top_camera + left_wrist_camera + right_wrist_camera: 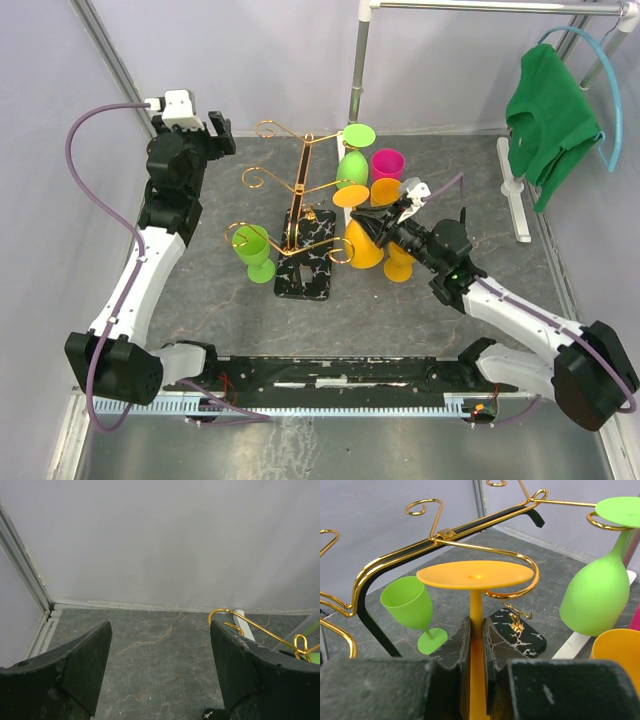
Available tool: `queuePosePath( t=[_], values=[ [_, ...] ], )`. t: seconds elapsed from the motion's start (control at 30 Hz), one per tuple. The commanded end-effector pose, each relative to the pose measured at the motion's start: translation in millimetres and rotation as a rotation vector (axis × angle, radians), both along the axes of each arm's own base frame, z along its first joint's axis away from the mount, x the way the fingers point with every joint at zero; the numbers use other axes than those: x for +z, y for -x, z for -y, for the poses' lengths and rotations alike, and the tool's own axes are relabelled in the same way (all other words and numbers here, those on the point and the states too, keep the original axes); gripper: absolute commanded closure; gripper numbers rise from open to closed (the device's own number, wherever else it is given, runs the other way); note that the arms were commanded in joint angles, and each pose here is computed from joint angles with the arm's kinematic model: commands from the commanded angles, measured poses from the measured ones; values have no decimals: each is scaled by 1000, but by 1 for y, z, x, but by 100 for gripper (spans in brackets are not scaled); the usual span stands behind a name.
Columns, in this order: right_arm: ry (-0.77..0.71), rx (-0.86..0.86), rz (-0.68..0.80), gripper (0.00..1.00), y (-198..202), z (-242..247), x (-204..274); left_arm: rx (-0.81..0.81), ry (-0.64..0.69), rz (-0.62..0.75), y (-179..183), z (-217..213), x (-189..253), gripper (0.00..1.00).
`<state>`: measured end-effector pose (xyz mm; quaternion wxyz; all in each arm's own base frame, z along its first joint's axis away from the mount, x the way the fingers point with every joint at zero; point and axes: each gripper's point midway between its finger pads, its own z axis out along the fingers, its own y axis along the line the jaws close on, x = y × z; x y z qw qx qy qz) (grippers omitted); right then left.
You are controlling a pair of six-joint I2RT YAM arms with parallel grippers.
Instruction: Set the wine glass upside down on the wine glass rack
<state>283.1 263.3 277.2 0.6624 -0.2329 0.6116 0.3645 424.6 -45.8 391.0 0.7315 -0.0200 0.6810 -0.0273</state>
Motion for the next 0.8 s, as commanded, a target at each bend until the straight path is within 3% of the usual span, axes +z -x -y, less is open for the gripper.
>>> queuePosePath(
  t=[0.0,0.5,0.77],
  values=[
    [-105,34,122,99,2,-8,34,21,74,50,6,-5,16,14],
    [-129,-6,155,99,-26,-25,3,46,22,56,5,-10,25,14],
    [-131,-120,162,99,-48,-19,-7,39,12,58,-2,-8,27,13]
  ],
)
